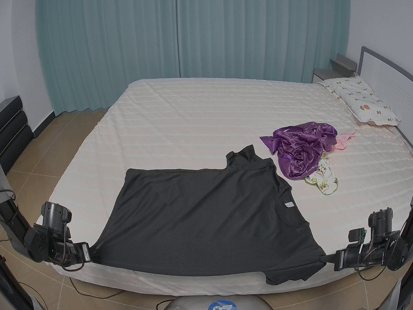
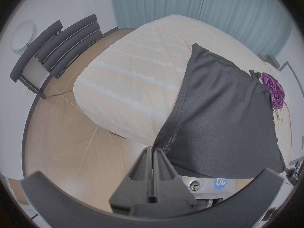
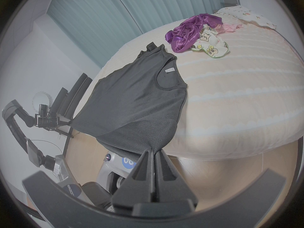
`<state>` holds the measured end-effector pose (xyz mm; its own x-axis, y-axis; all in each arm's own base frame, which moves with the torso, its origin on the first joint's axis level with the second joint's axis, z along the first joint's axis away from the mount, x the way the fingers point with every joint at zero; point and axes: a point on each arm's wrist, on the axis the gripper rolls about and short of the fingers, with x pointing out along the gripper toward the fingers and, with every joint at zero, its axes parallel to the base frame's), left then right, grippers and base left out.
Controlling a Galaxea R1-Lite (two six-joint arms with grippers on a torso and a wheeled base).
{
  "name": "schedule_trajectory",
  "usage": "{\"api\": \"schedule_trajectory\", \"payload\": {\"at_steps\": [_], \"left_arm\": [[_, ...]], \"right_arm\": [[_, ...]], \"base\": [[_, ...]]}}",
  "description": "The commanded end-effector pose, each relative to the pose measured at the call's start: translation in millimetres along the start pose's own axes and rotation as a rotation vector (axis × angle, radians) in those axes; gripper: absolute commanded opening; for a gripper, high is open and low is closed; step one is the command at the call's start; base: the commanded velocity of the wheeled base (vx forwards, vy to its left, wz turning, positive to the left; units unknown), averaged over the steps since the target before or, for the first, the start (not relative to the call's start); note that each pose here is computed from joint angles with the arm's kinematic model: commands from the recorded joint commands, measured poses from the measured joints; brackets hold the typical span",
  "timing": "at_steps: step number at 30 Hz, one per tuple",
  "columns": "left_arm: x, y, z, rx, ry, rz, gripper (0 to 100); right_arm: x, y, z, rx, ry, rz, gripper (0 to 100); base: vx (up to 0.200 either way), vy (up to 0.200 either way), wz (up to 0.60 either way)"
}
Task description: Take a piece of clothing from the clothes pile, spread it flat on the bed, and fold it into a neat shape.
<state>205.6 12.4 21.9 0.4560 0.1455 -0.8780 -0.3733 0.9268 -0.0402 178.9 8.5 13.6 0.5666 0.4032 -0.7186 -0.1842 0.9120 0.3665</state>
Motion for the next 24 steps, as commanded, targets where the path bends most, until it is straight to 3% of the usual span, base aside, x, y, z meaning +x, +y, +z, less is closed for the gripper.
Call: {"api": "schedule_trajectory", "payload": {"at_steps": [1, 4, 13, 18, 24], "left_arm": [[-1, 3, -7, 0.021, 0.027, 0.012, 0], [-4, 5, -14, 0.071, 0.079, 0.026, 0], [-14, 7, -18, 0.111, 0.14, 0.035, 0], [-14, 5, -11, 0.096, 0.114, 0.017, 0], [-16, -5, 16, 0.018, 0.024, -0.028, 0]], "right_arm": [[-5, 0, -4, -0.003, 0.01, -0.007, 0], [-7, 0, -6, -0.007, 0.025, -0.008, 0], [-6, -1, -11, -0.02, 0.067, -0.01, 0], [-8, 1, -5, -0.034, 0.023, 0.011, 0], [-3, 4, 23, -0.061, -0.084, 0.072, 0]], "base": [[0.0, 0.0, 0.0], [0.0, 0.0, 0.0], [0.0, 0.0, 0.0], [0.0, 0.0, 0.0], [0.0, 0.0, 0.0]]}}
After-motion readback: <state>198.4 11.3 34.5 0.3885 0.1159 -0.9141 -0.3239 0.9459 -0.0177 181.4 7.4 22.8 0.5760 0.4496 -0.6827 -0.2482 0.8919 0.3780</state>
